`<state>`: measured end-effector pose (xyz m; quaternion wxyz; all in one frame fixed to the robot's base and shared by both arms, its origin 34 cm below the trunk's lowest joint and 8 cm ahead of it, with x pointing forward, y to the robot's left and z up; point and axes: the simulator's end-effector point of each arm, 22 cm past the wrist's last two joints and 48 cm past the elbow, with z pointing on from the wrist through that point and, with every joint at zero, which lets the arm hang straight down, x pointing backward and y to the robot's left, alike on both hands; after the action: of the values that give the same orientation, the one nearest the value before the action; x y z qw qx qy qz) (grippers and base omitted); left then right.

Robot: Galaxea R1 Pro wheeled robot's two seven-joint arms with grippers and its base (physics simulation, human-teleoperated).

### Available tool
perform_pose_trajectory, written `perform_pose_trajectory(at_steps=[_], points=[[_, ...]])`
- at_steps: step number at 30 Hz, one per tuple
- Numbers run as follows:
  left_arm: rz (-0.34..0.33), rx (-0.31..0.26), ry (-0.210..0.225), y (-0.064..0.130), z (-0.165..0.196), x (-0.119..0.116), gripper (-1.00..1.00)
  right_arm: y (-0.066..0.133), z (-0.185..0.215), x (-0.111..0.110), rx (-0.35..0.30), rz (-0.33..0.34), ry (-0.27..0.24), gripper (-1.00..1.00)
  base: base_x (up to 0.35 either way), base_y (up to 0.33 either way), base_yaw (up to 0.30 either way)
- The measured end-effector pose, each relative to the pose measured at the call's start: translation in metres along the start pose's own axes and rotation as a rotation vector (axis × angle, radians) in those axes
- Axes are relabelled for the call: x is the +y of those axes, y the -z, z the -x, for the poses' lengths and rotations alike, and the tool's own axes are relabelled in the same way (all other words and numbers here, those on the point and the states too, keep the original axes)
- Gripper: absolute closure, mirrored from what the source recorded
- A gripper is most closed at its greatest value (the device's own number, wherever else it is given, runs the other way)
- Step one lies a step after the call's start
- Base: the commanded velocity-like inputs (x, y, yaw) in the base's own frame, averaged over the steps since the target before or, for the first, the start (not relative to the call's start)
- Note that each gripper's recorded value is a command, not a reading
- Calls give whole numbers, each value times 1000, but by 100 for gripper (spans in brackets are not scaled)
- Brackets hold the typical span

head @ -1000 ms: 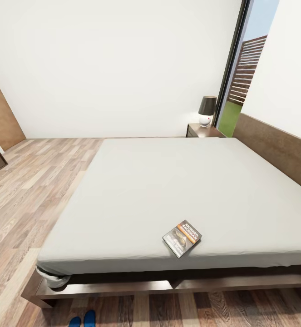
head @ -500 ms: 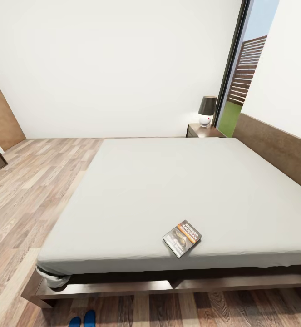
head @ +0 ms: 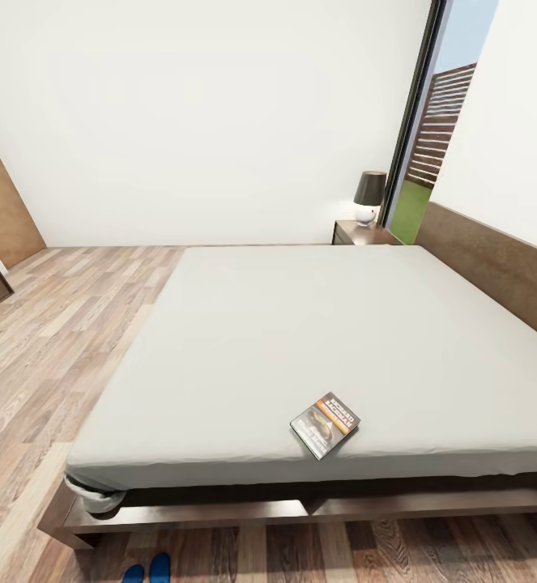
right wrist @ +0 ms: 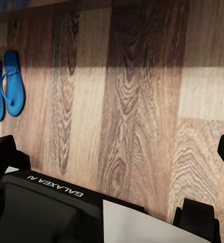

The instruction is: In the bedroom, move the book from the bed onto either nightstand, and place the two sandals side by side next to the bed.

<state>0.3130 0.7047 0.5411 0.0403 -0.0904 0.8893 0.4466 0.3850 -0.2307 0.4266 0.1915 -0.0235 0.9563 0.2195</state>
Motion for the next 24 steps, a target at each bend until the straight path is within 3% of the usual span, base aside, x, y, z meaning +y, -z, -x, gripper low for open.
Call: perform_pose_trajectory(at_steps=[10, 16, 24], points=[[209, -36, 64, -1, 9, 59, -100, 1, 0, -2, 0, -1, 1, -100, 0, 0, 0], [294, -49, 84, 3, 11, 79, -100, 1, 0, -2, 0, -1, 2, -100, 0, 0, 0], [352, -64, 102, 7, 14, 92, -100, 0, 0, 0, -1, -2, 0, -100, 0, 0, 0]])
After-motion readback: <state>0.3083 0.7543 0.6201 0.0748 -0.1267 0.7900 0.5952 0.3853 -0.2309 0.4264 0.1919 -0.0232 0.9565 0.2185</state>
